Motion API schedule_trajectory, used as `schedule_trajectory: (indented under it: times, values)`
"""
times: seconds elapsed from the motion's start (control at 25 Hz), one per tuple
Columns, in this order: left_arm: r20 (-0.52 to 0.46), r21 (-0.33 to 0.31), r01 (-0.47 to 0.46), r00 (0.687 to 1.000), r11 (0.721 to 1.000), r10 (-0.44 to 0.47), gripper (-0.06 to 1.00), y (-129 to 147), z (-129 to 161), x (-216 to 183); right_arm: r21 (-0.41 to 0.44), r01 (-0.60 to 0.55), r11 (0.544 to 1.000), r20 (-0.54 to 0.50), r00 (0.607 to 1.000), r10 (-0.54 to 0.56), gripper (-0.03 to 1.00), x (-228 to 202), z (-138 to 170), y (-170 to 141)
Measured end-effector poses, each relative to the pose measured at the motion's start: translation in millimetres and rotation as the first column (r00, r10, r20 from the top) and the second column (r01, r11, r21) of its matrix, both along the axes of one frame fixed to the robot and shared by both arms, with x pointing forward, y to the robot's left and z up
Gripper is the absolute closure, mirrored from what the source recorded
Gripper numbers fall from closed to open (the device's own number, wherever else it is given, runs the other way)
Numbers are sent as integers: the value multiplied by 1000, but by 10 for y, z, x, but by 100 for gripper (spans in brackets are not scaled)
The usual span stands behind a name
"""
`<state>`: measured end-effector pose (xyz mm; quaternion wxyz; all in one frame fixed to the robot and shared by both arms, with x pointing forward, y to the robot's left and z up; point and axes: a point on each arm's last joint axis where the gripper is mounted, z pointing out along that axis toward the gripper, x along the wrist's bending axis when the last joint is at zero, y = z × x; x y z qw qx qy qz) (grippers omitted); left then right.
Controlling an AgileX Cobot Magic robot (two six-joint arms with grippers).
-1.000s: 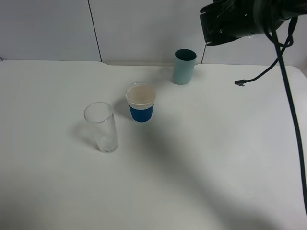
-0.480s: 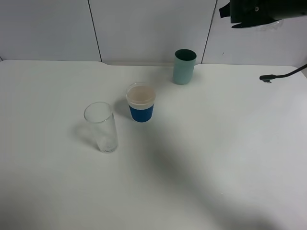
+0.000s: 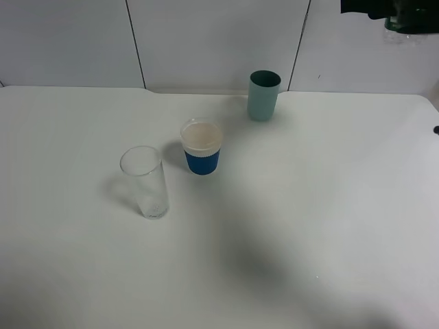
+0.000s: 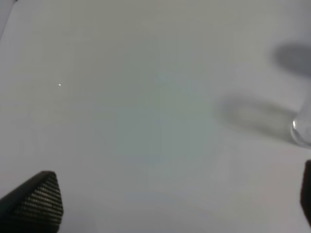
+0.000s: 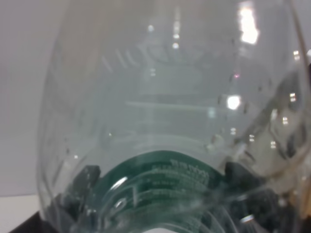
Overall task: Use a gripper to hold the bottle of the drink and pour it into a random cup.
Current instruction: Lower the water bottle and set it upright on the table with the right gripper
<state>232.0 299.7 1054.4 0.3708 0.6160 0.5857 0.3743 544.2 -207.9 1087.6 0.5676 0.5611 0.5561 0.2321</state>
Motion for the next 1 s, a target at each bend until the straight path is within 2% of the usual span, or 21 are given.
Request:
schedule_trajectory:
  times: [0.12,0.32,0.48,0.72,0.8,1.0]
  values:
    - [0,0,0,1000,1000,0,-5,0,0,0,27,-17,1000,-41,999,18,44,-81,49,-44]
    - [0,0,0,1000,1000,0,-5,0,0,0,-44,-138,989,-161,978,129,44,-152,65,-16]
    - [0,0,0,1000,1000,0,-5,0,0,0,-36,-259,965,-254,936,242,44,-184,37,3]
    - [0,0,0,1000,1000,0,-5,0,0,0,44,-388,921,-347,858,379,44,-187,-14,-50]
    - [0,0,0,1000,1000,0,-5,0,0,0,58,-437,897,-361,829,427,44,-175,-29,-61]
    - [0,0,0,1000,1000,0,-5,0,0,0,99,-535,839,-299,788,538,44,-124,4,-53]
